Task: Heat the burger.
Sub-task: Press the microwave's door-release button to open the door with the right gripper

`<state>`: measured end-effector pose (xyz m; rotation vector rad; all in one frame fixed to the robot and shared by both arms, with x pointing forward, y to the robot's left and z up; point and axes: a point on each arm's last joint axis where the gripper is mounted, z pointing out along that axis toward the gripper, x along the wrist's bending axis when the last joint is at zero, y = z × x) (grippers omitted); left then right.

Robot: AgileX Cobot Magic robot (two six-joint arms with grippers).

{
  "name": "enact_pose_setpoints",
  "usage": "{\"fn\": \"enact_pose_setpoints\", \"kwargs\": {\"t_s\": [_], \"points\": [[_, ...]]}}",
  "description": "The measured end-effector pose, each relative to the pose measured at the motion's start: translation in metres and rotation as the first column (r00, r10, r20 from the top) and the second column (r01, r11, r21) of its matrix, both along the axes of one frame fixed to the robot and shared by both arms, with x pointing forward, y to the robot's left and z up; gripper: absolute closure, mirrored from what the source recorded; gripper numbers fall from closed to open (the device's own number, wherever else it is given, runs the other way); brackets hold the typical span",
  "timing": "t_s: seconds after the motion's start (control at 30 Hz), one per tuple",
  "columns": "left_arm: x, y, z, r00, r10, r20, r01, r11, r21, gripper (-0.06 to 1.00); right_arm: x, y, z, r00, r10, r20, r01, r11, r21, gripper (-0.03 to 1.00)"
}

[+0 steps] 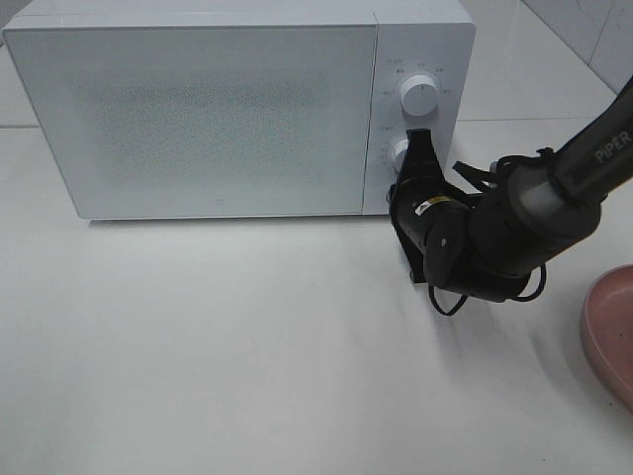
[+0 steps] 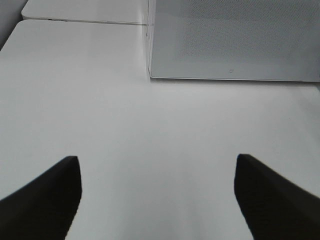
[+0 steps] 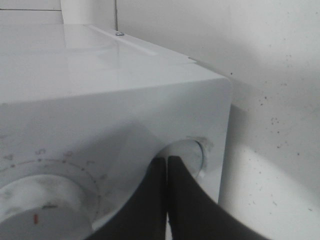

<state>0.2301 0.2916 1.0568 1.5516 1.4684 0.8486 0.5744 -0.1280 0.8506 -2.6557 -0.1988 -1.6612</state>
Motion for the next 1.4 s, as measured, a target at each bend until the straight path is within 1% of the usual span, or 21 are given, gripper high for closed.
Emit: {"fn": "enact_pose_setpoints", "kwargs": {"t_s": [0.2,0.37,0.53,0.7,0.9,1.2,1.4], "points": [[0.0,0.0,0.0,1.0,0.0,0.0,0.0,1.0,0.0,0.18,0.004,0.002,-0.007,1.0,-0.022,-0.012,0.022,0.999,0.024,0.97],[0.0,0.0,0.0,1.0,0.0,0.0,0.0,1.0,0.0,0.18,0.005,0.002,-0.006,0.998,-0.057,0.002,0.057,0.998,0.037,0.97],[0.0,0.0,0.0,1.0,0.0,0.0,0.0,1.0,0.0,0.18,0.011,0.007,-0.011,0.995,-0.097,0.02,0.096,0.994,0.05,0.97],[0.0,0.0,0.0,1.0,0.0,0.0,0.0,1.0,0.0,0.18,0.012,0.01,-0.011,0.993,-0.116,0.025,0.115,0.992,0.052,0.97],[0.0,0.0,0.0,1.0,0.0,0.0,0.0,1.0,0.0,0.18,0.012,0.011,-0.011,0.993,-0.118,0.024,0.117,0.992,0.043,0.97],[0.0,0.0,0.0,1.0,0.0,0.0,0.0,1.0,0.0,0.18,0.012,0.012,-0.01,0.994,-0.113,0.007,0.113,0.992,0.051,0.97],[0.0,0.0,0.0,1.0,0.0,0.0,0.0,1.0,0.001,0.18,0.009,0.006,-0.003,0.997,-0.081,-0.001,0.081,0.996,0.04,0.97]]}}
